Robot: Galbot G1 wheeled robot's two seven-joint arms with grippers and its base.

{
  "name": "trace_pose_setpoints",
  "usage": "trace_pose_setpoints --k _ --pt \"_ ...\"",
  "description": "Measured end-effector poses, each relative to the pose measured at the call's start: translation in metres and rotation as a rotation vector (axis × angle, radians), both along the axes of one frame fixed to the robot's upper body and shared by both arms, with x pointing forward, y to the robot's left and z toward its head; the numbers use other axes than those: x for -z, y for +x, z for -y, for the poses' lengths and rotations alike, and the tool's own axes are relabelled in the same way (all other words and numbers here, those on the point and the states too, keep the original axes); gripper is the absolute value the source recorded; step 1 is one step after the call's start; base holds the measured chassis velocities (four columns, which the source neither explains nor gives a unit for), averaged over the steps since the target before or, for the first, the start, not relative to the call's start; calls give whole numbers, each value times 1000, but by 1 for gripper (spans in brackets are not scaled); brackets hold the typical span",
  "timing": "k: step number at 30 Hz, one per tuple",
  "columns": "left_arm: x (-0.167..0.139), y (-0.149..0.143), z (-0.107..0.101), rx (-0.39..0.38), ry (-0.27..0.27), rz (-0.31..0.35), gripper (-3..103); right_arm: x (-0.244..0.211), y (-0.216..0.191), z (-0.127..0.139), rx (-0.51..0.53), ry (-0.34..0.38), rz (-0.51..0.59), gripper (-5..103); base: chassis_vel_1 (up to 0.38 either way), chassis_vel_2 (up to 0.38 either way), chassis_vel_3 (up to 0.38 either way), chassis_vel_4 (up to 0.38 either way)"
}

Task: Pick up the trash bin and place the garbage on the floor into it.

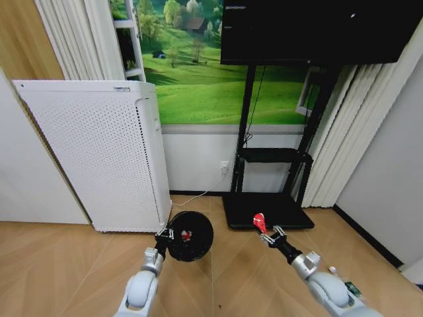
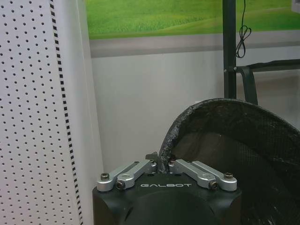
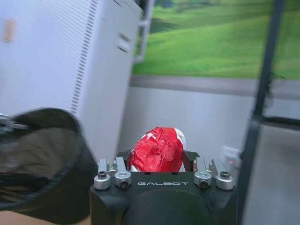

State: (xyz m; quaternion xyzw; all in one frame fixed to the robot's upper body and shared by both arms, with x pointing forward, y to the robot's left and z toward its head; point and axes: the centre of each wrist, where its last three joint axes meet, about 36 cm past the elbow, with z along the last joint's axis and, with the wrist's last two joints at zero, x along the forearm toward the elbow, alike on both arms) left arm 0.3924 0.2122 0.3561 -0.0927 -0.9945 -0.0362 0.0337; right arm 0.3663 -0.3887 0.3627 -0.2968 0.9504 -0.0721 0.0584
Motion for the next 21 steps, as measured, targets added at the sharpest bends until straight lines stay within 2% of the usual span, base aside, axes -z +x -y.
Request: trace_pose_setpoints --k 1,4,5,7,11,17,21 --pt "0 0 0 0 0 0 4 0 0 0 0 0 0 57 0 0 0 0" --pt "-2 9 7 3 -11 8 4 -5 -5 -20 -101 18 31 57 0 0 0 0" --pt "-2 9 7 3 -11 8 4 -5 -5 -20 -101 18 31 57 0 0 0 0" --pt "-2 13 14 11 -19 9 4 -8 -7 -37 -135 37 42 57 0 0 0 0" --pt "2 15 25 33 -21 0 4 -10 -2 -57 -168 46 52 57 0 0 0 0" --pt "6 16 36 56 -24 -9 4 -8 5 -70 -185 55 48 57 0 0 0 0" --pt "18 21 63 105 -31 -35 4 20 24 -98 -213 70 13 57 0 0 0 0"
